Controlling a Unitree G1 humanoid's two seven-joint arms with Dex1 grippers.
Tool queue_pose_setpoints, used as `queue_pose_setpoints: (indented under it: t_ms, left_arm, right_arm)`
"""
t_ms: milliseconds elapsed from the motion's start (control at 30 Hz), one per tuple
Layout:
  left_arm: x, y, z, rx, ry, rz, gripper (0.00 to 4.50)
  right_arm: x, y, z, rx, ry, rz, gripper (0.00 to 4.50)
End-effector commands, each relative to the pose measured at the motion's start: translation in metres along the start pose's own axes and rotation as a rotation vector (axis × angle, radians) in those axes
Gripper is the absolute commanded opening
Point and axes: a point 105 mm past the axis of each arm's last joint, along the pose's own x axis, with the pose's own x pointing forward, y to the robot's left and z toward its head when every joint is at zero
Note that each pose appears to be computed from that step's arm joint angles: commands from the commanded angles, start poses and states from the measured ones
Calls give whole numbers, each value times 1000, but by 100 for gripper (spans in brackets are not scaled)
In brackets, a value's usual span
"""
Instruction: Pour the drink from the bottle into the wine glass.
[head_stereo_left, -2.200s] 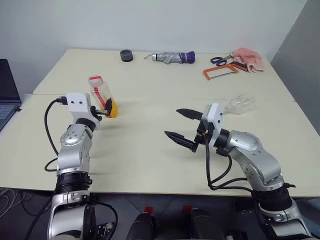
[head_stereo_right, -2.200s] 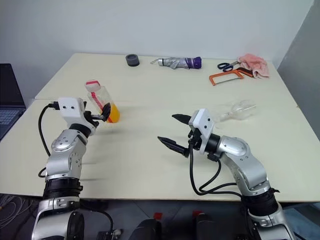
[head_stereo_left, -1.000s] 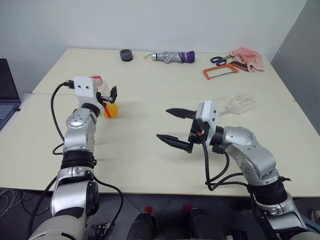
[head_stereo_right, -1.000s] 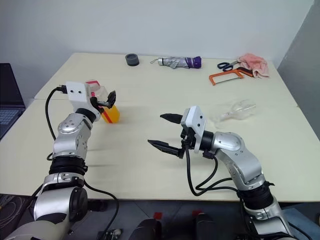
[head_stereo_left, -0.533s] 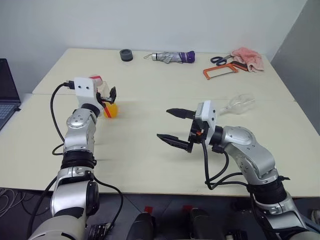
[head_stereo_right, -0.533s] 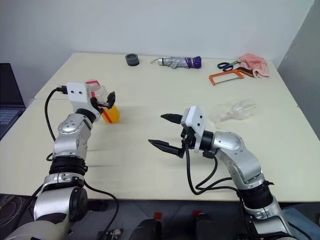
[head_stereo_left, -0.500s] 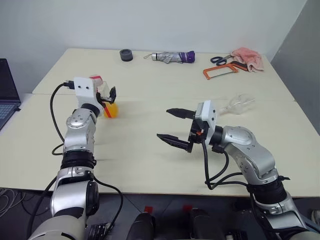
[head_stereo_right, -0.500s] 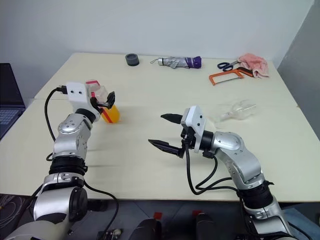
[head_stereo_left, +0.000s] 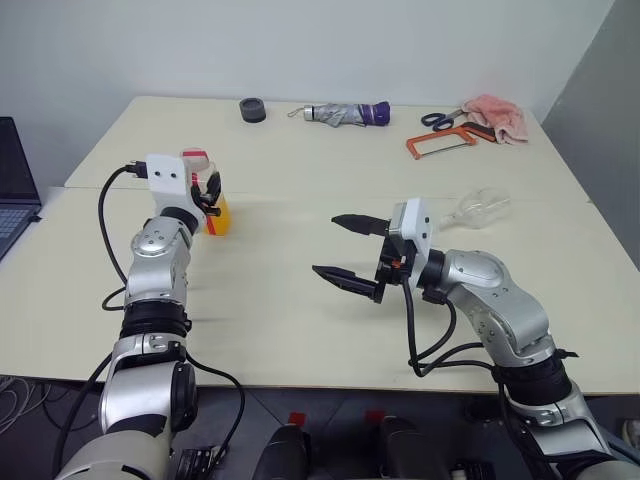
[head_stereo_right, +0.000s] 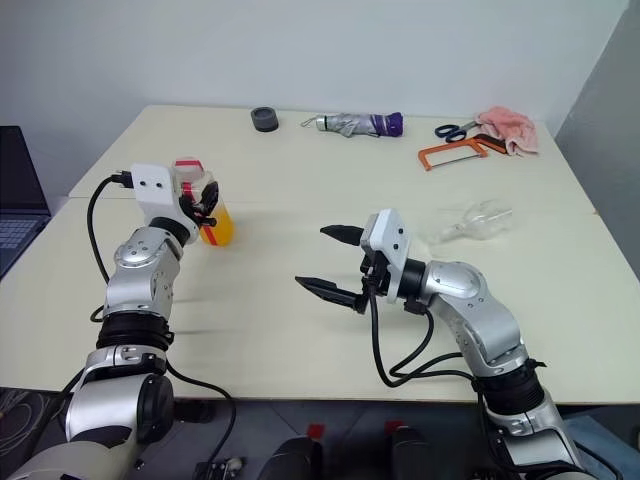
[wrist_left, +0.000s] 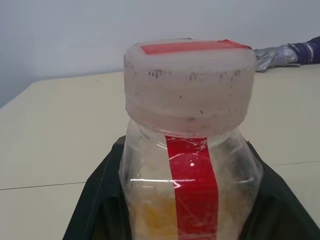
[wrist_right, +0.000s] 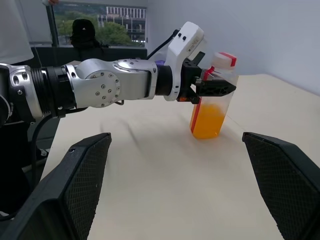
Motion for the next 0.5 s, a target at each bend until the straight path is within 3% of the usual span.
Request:
queue_pose_setpoints:
  t_ms: [33, 200, 500]
  left_arm:
    - [0, -2, 25, -6, -97, -22, 195]
    - [-9, -40, 31, -70, -147, -224, 195]
    - [-53, -144, 51, -199, -238, -827, 192]
  right_arm:
    - [0, -1, 16, -51, -45, 1, 450]
    - [-13, -3, 21, -57, -41, -32, 450]
    - [-48, -9, 35, -31, -19, -149, 450]
